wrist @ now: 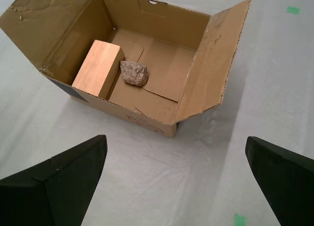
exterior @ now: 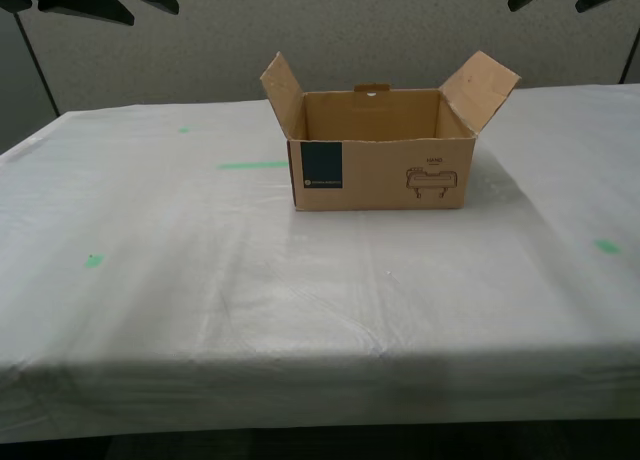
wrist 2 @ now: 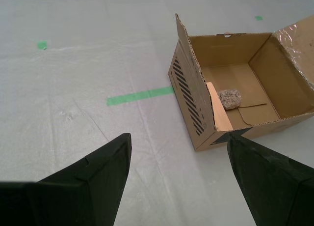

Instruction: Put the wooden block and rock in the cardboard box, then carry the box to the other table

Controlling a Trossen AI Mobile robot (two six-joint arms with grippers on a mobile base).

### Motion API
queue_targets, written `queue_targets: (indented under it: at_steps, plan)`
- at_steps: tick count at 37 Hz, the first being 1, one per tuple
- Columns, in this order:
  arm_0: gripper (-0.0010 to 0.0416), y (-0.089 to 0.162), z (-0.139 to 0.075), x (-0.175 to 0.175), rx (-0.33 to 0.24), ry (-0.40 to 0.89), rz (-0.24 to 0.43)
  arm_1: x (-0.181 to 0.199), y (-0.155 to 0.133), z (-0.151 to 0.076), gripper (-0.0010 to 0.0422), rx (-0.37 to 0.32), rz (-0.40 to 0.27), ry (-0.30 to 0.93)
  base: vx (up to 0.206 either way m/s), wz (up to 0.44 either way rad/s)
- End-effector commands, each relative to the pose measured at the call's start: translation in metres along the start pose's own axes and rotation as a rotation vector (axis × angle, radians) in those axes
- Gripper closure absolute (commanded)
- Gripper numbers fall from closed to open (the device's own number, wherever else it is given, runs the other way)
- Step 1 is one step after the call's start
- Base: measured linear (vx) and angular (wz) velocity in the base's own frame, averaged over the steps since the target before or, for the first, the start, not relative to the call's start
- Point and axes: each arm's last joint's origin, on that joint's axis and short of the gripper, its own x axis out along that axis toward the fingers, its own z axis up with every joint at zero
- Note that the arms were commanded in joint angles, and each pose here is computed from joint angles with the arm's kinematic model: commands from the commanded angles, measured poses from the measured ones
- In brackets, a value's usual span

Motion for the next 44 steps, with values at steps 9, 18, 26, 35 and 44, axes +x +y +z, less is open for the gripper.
queue_targets:
  at_steps: [9,18,26,35,44]
  plan:
    - [0.0012,-0.0001,0.0002,-0.0002,0.000,-0.002,-0.001,0.0000,-0.0002,0.0001,0.0149,0.004,0.001,-0.002,0.000,0.000]
    - [0.0012,-0.0001,0.0002,-0.0002,0.000,-0.002,-0.001,0.0000,-0.0002,0.0001,0.0149,0.004,0.001,-0.002,0.000,0.000]
    - [0.0013,-0.0001,0.0002,-0.0002,0.000,-0.002,-0.001,0.0000,-0.0002,0.0001,0.0149,0.004,0.001,-0.002,0.000,0.000]
    - [0.0012,-0.0001,0.0002,-0.0002,0.000,-0.002,-0.001,0.0000,-0.0001,0.0001,0.0149,0.004,0.001,-0.002,0.000,0.000]
    - [0.0012,-0.0001,0.0002,-0.0002,0.000,-0.002,-0.001,0.0000,-0.0002,0.0001,0.0149,0.004,0.001,-0.002,0.000,0.000]
